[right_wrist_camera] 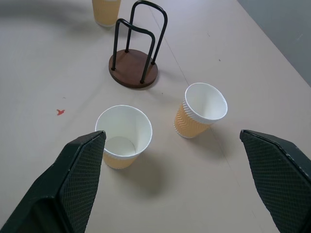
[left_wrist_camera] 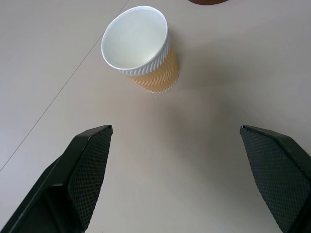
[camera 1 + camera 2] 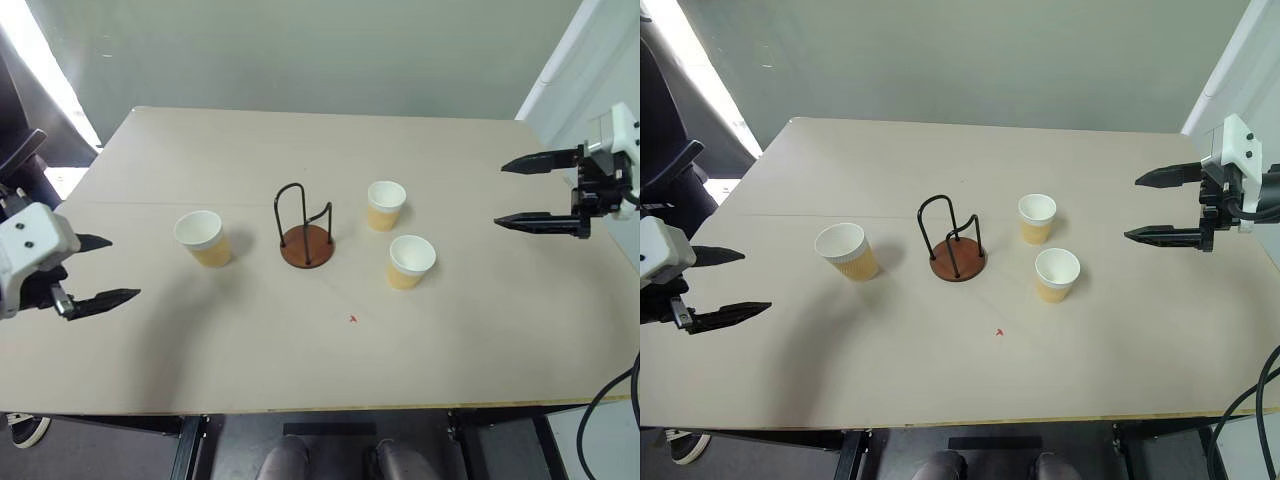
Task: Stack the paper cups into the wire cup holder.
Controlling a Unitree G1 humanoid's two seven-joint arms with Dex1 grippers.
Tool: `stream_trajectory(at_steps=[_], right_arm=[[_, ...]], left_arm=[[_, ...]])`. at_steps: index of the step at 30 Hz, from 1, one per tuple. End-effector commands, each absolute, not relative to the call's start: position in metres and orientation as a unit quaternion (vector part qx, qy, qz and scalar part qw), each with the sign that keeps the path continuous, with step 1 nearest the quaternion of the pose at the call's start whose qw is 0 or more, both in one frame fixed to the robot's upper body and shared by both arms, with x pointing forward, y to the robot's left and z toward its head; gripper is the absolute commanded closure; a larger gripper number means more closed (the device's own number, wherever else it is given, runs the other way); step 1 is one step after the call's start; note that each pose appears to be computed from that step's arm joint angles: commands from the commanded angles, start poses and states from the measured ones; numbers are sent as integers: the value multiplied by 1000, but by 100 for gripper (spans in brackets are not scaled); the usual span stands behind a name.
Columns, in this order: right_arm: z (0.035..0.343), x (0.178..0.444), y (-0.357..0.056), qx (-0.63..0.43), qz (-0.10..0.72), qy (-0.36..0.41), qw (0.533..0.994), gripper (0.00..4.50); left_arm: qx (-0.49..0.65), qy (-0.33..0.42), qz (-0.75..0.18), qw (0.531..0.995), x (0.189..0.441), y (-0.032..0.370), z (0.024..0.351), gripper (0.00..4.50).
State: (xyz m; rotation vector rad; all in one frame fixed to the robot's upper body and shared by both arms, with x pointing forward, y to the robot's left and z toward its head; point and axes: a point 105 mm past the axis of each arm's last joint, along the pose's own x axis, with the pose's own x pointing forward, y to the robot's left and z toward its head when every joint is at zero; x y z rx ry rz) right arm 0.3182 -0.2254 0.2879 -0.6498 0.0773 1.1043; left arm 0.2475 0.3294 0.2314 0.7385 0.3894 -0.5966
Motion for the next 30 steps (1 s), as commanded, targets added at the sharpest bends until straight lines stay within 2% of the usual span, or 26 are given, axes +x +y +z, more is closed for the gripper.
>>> stream_trajectory(at_steps=[1, 8, 13, 17, 21, 30], right_arm=[[300, 318, -225, -314, 507, 13, 802, 0], [300, 319, -222, -315, 512, 11, 799, 0], [301, 322, -224, -315, 499, 9, 807, 0], [306, 317, -224, -318, 496, 4, 808, 0], [305, 311, -227, -319, 486, 4, 814, 0], [299, 288, -223, -309, 478, 7, 822, 0]], left_arm=[[370, 171, -275, 871, 245, 331, 244, 1], [374, 157, -280, 870, 246, 327, 249, 1], [365, 106, -349, 857, 264, 289, 258, 1], [386, 92, -362, 844, 293, 273, 262, 1], [369, 85, -362, 852, 332, 252, 258, 1], [313, 84, -432, 841, 380, 196, 232, 1]])
